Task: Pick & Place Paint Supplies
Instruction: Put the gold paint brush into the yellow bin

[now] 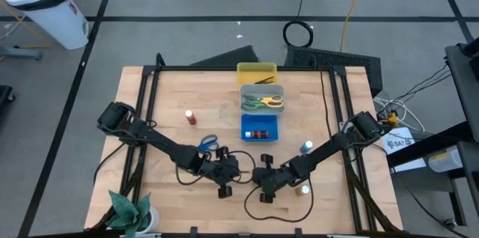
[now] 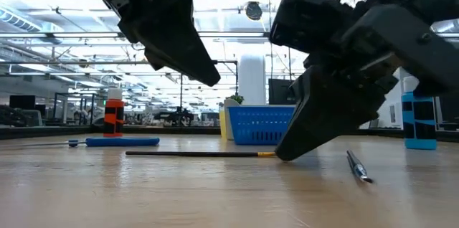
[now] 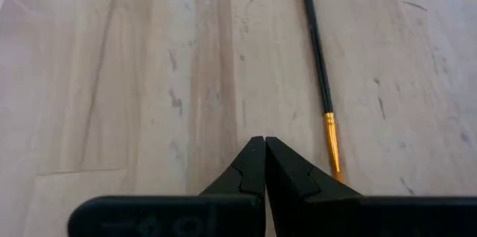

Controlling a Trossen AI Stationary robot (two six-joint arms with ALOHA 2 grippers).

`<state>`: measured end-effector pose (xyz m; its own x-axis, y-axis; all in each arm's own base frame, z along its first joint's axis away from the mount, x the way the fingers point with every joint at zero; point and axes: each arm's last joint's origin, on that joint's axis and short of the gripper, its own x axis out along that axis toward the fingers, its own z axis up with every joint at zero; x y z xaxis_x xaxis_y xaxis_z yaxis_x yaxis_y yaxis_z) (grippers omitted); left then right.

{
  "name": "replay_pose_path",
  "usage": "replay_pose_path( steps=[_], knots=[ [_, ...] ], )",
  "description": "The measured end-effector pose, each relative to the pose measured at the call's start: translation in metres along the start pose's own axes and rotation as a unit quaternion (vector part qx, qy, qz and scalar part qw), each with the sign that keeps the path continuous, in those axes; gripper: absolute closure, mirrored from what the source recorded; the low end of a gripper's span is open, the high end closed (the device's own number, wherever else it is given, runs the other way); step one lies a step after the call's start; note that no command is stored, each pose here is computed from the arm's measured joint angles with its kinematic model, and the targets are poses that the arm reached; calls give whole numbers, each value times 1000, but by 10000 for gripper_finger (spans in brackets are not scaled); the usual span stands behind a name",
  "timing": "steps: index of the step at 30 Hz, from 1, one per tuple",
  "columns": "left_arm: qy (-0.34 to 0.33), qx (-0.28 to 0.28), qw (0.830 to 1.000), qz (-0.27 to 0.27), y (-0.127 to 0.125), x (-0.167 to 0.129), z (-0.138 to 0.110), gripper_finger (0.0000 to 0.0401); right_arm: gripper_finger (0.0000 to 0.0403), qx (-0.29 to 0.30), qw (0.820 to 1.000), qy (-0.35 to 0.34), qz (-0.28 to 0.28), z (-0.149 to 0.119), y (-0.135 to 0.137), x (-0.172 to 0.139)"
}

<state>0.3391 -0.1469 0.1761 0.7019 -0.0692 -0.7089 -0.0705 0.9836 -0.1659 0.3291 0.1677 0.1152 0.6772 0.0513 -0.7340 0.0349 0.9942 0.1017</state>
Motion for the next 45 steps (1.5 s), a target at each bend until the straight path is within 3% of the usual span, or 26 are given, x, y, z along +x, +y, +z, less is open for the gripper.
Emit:
replay_pose_path(
  steps=[8, 13, 45],
  knots=[
    [-2, 1, 1000, 4, 0, 0, 0, 371, 403, -16, 999, -33, 7, 8, 2, -2],
    [-2, 1, 1000, 4, 0, 0, 0, 371, 403, -22, 999, -43, -16, 11, -3, -1],
    [-2, -1, 1000, 4, 0, 0, 0, 371, 403, -28, 998, 6, -48, 2, -16, -1]
  ],
)
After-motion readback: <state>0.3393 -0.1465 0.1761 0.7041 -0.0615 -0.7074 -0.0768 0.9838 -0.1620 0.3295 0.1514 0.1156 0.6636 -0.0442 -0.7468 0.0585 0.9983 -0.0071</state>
